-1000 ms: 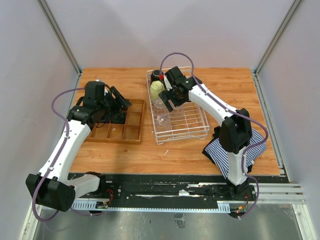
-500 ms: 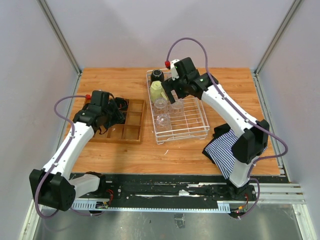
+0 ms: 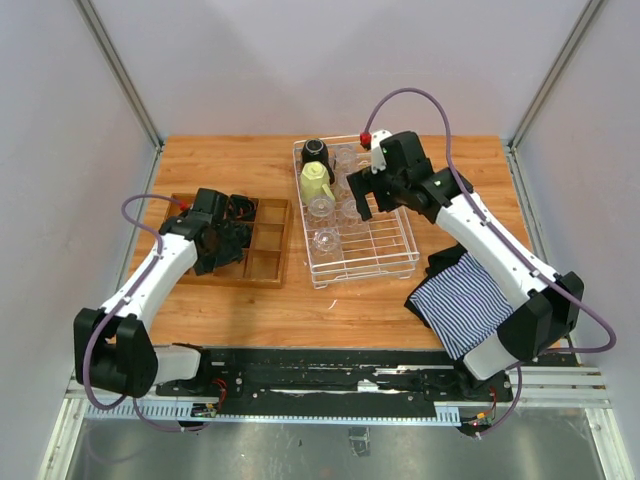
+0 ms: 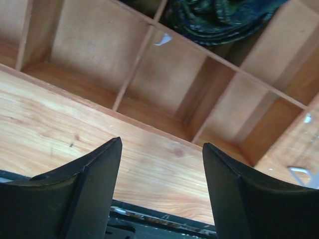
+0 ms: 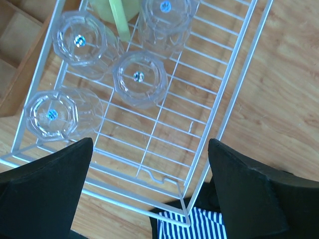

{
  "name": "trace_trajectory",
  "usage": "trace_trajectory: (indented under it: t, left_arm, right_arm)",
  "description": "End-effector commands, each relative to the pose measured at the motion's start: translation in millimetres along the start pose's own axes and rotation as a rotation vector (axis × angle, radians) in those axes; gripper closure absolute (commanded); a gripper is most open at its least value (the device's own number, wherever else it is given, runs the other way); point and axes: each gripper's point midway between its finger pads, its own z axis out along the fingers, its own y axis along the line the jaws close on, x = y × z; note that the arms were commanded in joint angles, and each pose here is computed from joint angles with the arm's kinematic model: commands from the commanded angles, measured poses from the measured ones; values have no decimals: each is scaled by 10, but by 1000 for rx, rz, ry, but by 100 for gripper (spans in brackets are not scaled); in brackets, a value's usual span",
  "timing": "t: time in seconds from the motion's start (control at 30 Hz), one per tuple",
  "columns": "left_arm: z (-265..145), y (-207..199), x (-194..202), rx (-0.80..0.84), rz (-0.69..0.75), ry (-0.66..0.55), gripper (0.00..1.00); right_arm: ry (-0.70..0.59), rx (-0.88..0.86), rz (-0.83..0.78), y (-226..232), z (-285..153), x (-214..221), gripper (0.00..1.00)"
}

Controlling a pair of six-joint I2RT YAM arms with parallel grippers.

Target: Load the cups into the dish rack

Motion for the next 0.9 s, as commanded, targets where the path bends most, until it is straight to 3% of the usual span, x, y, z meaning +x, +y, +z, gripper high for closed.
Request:
trace_trajectory:
  t: [0.0, 0.53, 0.87]
  left_arm:
    - [135, 267, 12, -97, 48, 38, 29]
    - [770, 56, -421, -67, 167, 153, 34]
    - [1231, -158, -672, -46, 130, 156, 34]
  right_arm:
    - [-29, -21, 53, 8, -83, 74, 2]
    - [-24, -9, 133, -293, -349, 614, 2]
    - [13, 16, 173, -445, -353, 886, 2]
